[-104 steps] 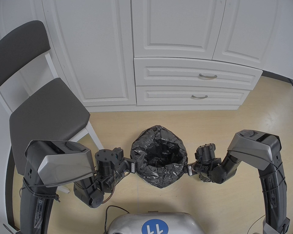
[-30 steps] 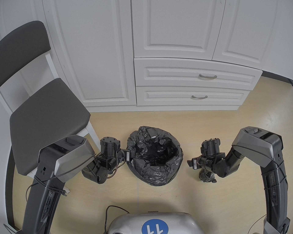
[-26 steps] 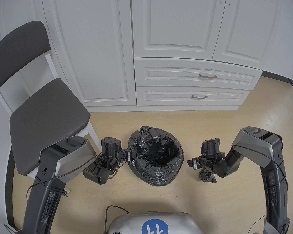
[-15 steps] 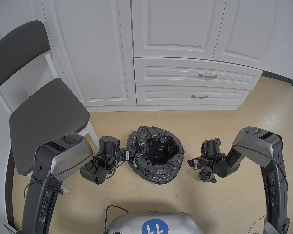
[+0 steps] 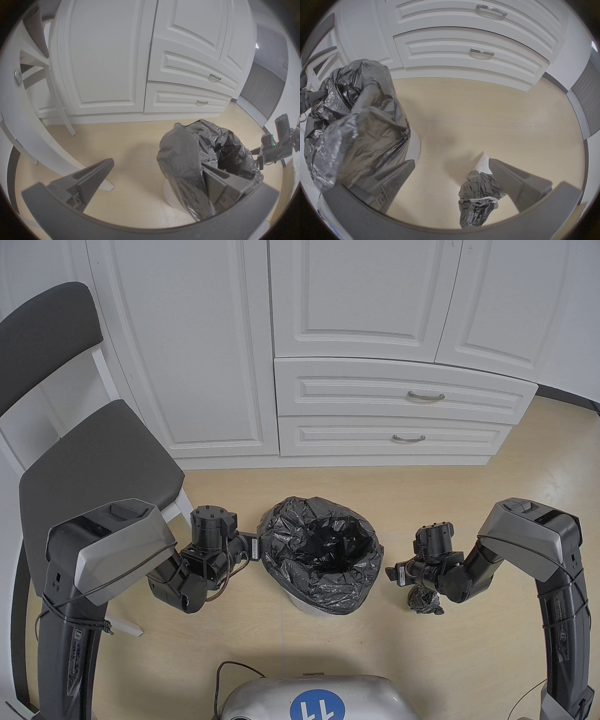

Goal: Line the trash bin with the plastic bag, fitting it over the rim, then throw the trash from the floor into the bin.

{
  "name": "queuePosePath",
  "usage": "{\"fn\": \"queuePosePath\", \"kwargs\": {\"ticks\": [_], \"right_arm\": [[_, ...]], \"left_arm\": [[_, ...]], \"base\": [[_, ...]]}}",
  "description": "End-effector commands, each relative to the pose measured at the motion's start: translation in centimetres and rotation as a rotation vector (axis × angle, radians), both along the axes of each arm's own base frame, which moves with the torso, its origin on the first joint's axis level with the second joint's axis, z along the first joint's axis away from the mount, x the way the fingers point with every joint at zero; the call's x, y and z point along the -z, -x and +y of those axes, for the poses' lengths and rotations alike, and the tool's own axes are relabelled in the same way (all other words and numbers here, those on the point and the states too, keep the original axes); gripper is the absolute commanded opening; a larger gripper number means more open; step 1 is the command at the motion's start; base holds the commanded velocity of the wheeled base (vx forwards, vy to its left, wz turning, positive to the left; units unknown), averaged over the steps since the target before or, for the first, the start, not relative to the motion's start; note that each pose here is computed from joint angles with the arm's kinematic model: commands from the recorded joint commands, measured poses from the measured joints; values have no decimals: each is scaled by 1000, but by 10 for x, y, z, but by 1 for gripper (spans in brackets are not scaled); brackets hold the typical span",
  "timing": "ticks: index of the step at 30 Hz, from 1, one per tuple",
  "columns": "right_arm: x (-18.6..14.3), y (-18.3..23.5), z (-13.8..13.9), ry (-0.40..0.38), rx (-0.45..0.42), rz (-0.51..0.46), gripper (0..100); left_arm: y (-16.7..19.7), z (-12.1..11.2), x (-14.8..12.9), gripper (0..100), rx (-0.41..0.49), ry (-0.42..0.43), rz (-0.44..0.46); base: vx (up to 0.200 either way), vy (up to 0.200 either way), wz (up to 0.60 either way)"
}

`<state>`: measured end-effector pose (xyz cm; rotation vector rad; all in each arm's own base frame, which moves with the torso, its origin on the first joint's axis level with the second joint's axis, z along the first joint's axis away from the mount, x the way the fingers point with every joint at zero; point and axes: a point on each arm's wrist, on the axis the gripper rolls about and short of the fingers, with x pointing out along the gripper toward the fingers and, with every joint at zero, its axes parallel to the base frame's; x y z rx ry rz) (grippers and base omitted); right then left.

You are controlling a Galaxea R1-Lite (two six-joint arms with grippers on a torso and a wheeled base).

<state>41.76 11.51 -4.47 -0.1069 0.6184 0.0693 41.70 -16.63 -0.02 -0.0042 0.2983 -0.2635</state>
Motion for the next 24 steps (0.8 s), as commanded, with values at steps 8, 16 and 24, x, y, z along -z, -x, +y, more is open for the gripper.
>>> {"fn": "queuePosePath", "kwargs": {"ticks": [8,16,24], "right_arm": [[-5,0,-3,-1,5,-8,100],[-5,3,-3,6,2,2,100],[-2,5,-1,10,-4,13,100]], "left_arm": [[8,10,-2,100,-12,-5,19],[17,19,12,100,-25,-11,38],[21,26,26,100,-39,-28,81]], "base": [[0,0,0],[0,0,0],[0,0,0]]}}
